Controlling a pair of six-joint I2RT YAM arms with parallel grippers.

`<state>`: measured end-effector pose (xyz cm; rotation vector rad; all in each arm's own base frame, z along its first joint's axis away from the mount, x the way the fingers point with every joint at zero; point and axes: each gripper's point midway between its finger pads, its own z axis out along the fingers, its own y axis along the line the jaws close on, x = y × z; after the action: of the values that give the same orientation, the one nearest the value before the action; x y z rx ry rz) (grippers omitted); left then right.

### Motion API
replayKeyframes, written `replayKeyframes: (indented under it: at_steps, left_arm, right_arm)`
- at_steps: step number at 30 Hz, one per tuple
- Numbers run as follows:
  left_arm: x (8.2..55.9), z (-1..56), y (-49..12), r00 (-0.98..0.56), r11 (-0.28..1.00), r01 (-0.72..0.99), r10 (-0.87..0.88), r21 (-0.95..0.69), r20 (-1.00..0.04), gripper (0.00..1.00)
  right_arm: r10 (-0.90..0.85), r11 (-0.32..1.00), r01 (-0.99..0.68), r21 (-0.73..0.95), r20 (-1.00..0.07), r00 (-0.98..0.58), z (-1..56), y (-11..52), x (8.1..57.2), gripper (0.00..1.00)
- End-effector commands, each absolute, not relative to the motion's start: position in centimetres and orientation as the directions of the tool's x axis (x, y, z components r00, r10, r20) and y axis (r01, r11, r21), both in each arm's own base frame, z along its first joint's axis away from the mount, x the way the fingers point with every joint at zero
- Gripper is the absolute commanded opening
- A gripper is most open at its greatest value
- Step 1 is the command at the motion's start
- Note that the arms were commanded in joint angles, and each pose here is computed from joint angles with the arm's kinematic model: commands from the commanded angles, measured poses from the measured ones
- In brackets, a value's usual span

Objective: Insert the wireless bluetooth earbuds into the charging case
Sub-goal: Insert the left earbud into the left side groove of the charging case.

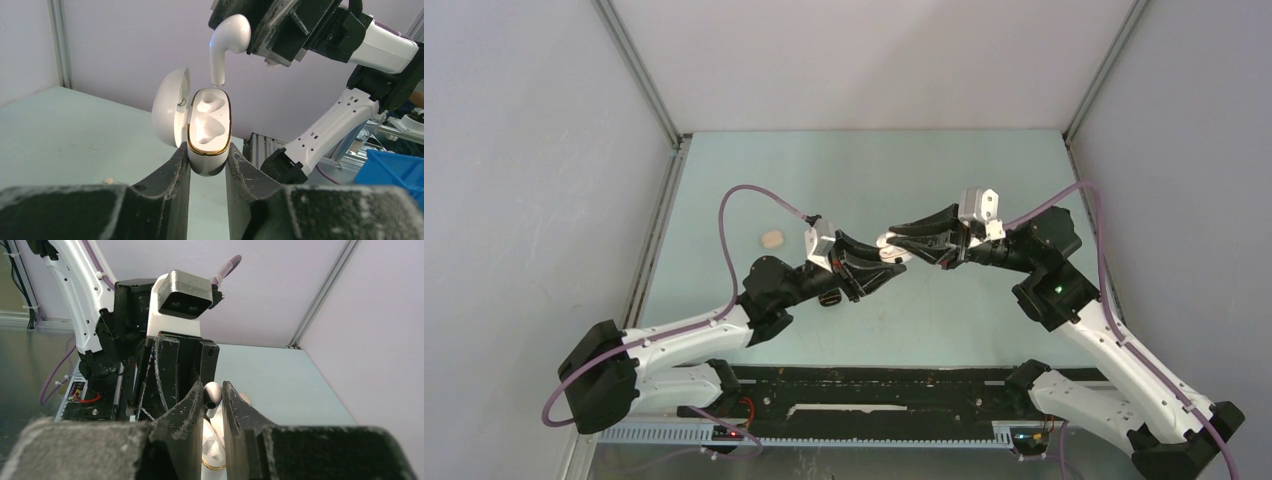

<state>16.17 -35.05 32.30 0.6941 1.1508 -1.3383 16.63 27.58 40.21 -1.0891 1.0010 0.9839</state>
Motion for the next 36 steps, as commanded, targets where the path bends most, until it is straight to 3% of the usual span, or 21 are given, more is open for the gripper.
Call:
replayKeyframes:
  at_steps: [1, 36]
  left_arm:
    - [15.2, 35.8, -34.5, -0.101, 0.126, 0.977, -0.439, -0.173, -0.893, 0.0]
    - [15.1, 35.9, -34.0, -0.076, 0.147, 0.977, -0.439, -0.155, -0.895, 0.0]
  right_arm:
    - [0.124, 0.184, -0.944, -0.276, -0.946, 0.301, 40.2, 27.7, 16.7, 0.0]
    - [0.058, 0.108, -0.95, -0.292, -0.952, 0.299, 37.3, 28.8, 16.2, 0.0]
